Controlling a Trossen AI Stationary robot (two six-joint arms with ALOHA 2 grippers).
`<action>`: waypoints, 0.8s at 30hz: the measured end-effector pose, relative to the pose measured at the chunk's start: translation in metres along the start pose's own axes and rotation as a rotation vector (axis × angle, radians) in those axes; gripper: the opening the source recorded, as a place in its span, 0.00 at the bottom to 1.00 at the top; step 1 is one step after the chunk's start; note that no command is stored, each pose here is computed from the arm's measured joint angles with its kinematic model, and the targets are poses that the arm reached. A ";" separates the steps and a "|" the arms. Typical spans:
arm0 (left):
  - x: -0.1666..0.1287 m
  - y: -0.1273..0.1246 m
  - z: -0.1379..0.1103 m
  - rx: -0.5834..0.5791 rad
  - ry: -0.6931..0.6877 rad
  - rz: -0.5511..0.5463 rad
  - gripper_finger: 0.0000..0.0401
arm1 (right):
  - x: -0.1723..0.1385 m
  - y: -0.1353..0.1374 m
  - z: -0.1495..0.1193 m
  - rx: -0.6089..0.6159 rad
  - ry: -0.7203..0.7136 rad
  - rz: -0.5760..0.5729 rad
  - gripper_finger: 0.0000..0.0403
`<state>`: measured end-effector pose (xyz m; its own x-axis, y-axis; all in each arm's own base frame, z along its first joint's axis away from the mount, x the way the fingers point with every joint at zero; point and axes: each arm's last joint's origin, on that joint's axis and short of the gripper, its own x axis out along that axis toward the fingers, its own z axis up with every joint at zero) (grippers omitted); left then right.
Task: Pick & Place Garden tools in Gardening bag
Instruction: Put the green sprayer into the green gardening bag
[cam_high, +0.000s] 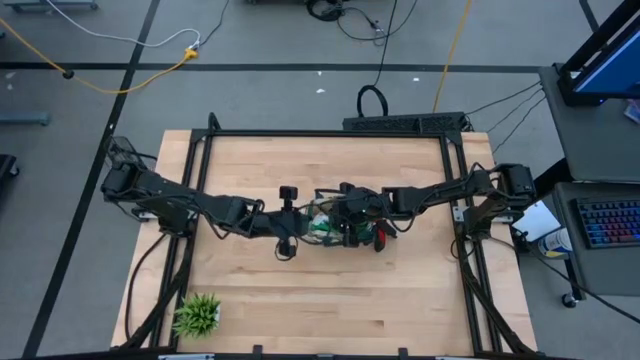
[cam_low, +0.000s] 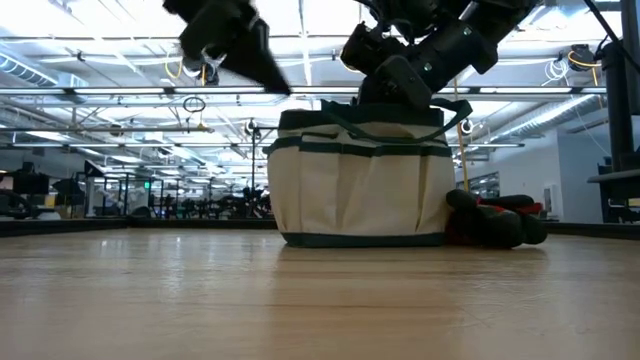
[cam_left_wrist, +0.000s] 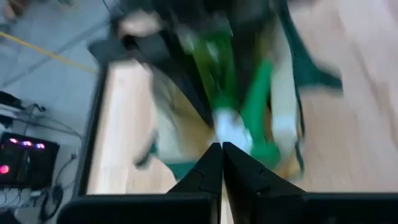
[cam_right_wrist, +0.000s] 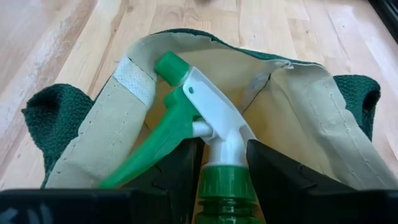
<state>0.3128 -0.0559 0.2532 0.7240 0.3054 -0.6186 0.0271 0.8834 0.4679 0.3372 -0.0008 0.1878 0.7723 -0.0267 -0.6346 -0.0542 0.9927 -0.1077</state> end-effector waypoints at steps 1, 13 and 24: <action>-0.002 0.002 0.003 -0.013 -0.022 0.007 0.05 | 0.000 0.000 0.000 -0.002 -0.003 0.000 0.36; -0.003 0.004 0.008 -0.072 -0.093 -0.079 0.05 | -0.011 -0.001 0.011 -0.006 -0.088 -0.008 0.44; 0.032 -0.004 0.004 -0.110 -0.067 -0.075 0.04 | -0.012 -0.001 0.011 -0.005 -0.091 -0.008 0.45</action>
<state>0.3386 -0.0512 0.2347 0.7673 0.2161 -0.6038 0.0100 0.9374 0.3482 0.3351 -0.0003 0.2041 0.8272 -0.0239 -0.5614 -0.0506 0.9919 -0.1167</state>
